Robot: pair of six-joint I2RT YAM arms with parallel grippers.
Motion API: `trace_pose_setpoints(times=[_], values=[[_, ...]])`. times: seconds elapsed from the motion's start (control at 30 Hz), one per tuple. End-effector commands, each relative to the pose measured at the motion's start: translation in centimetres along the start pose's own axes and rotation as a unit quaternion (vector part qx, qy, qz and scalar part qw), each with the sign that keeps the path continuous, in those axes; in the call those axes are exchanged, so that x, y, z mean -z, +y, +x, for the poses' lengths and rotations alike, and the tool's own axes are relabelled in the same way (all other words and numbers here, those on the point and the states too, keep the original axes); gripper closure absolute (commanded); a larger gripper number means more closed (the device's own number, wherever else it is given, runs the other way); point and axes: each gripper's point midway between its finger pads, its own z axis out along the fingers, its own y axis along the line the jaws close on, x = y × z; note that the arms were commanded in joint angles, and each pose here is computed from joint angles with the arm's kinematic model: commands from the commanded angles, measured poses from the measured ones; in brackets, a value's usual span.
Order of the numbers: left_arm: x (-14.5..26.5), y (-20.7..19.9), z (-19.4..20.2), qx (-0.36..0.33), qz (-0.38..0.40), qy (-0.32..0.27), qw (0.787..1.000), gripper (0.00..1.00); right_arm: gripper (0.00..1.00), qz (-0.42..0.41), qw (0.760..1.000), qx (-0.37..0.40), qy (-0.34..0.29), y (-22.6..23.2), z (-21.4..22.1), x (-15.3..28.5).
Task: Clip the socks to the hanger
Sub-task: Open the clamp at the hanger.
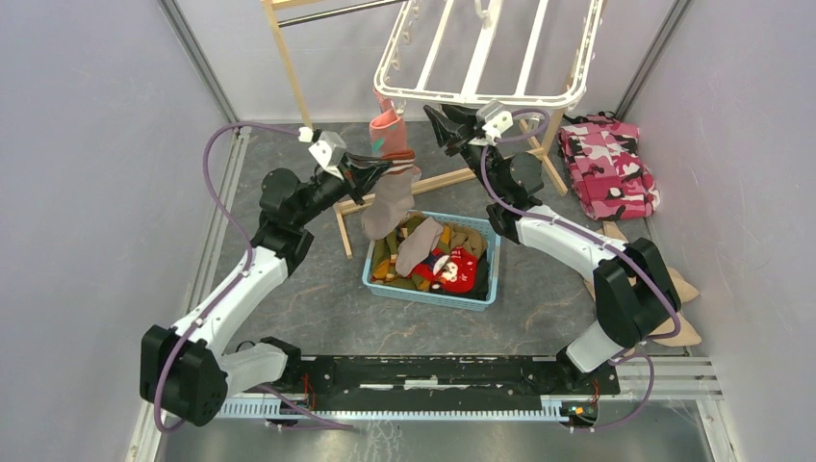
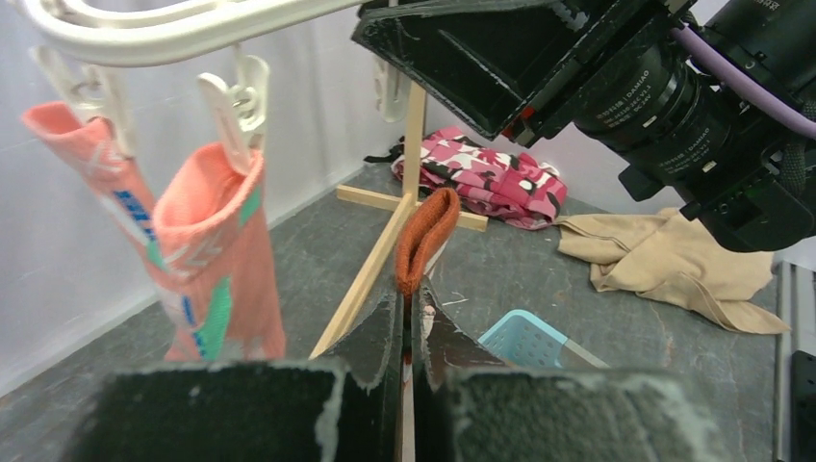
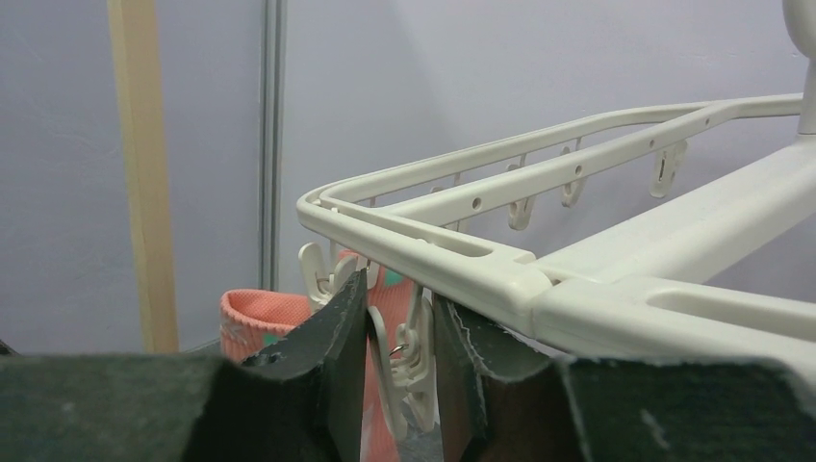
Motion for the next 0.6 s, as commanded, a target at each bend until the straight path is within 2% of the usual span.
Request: trace_pose_setpoints(times=[0.0, 0.37, 0.57], values=[[-2.3, -0.8, -2.1, -0.01, 0.016, -0.02, 1.0, 0.98, 0.89, 0.0, 0.999, -0.017, -0.032, -0.2, -2.9, -0.9], [-5.8, 0.6, 1.1, 0.028, -0.012, 0.044, 0.999, 0.98, 0.99, -0.002, 0.998, -0.06, -0.014, 0.1, -2.8, -1.3], [-6.8, 0.9, 0.9, 0.044, -0.012, 0.043, 0.998, 0.98, 1.0, -0.008, 0.997, -0.083, 0.0, 0.4, -2.4, -1.2]])
